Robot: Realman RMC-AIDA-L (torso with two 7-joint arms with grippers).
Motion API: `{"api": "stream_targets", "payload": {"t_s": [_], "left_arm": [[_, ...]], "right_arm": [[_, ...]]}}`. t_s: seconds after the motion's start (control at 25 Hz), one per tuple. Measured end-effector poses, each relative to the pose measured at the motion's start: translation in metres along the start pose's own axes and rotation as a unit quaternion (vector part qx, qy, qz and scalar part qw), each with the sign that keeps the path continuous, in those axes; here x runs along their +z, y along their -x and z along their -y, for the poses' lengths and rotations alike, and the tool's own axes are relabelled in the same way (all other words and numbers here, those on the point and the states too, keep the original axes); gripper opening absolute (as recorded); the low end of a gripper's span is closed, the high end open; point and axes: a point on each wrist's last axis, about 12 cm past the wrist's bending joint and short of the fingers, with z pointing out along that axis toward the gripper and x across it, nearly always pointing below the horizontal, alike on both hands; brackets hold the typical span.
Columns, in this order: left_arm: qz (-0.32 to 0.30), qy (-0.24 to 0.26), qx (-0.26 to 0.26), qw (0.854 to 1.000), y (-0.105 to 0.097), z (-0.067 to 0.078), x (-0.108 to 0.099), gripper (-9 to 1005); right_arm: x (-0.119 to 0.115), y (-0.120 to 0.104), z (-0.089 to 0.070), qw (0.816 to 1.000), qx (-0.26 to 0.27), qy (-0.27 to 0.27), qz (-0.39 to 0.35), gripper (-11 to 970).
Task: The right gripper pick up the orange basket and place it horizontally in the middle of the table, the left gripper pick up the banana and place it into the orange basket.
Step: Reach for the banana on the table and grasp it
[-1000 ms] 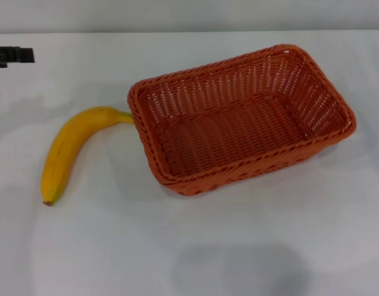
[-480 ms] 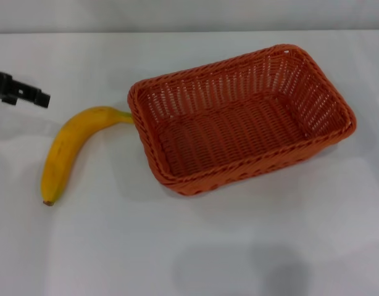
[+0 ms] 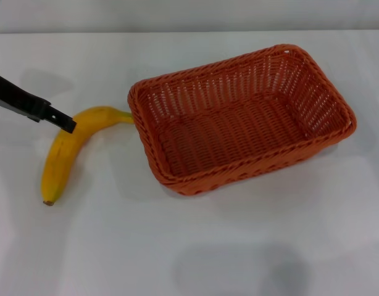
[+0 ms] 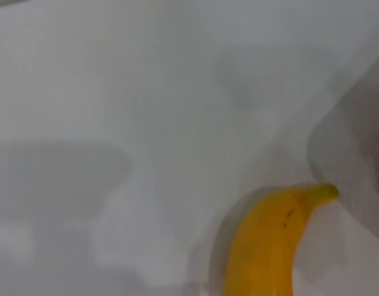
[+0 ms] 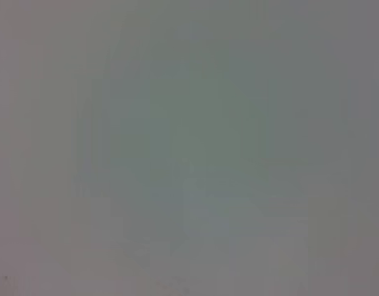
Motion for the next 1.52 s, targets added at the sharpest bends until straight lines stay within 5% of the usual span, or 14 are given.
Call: {"api": "stream_targets", "payload": {"t_s": [0.72,1.16,1.24,1.52], "left_arm": [[-0.021,0.011,0.003,1.000,-0.006,0.011,0.034,889],[-0.023,0.027,-0.017,0.999,-0.008,0.006,0.036,731],[-0.016,0.026,-0.024,0.999,-0.009,0.004,0.036,513],[0.034,0.011,-0.053,0.998,-0.005,-0.002,0.027,505]], "right_arm": [[0.002,0.001,-0.002,1.000,0.002,0.002,0.002,869],[0.000,0.000,-0.001,1.000,0.004,0.001,0.000,869],[0.000,0.000,0.000,1.000,0.004,0.000,0.000,869],[-0.005,-0.002,0.007,1.000,0.014,-0.023,0.001,869]]}}
